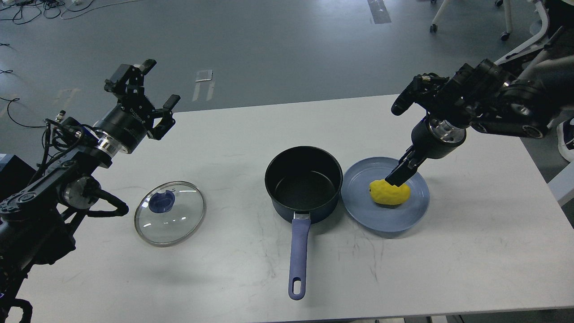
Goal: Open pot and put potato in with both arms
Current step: 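Reach the right gripper down to the yellow potato on the plate, then grasp the yellow potato with the right gripper and lift it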
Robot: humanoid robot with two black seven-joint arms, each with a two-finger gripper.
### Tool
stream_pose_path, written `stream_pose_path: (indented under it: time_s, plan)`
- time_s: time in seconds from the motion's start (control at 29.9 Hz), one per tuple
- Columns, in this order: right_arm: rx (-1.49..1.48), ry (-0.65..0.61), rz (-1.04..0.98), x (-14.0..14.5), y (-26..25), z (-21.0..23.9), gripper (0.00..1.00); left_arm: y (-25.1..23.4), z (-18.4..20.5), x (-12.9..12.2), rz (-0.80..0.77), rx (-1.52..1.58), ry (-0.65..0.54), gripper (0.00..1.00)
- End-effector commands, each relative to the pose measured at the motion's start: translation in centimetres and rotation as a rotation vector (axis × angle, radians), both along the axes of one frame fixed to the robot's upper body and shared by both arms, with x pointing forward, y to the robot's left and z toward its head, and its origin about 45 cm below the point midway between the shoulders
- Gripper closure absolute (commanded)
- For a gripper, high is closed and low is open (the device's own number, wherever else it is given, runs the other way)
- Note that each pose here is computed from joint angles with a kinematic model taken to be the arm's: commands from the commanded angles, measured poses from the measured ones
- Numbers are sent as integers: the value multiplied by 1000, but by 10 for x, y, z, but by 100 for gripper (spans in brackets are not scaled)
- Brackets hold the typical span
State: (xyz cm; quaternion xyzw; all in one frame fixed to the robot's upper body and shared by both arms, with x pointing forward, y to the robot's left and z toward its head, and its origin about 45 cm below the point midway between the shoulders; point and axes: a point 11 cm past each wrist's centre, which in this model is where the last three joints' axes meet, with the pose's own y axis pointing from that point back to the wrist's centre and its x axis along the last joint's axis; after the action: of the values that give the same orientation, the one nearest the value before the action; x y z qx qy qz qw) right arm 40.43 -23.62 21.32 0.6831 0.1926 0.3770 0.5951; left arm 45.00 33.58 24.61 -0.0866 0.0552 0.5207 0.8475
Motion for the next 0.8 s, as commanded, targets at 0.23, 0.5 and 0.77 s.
stream_pose_path:
  time_s: [0.23,0.5,0.77]
  plan:
    - [24,-13,131,-10,30,-30,0,1,1,0,2,-1,-1,2]
    - [37,-16,142,-14,29,-48,0,1,1,0,2,-1,-1,2]
    - [44,-26,154,-16,26,-58,21,1,2,0,3,0,-3,2]
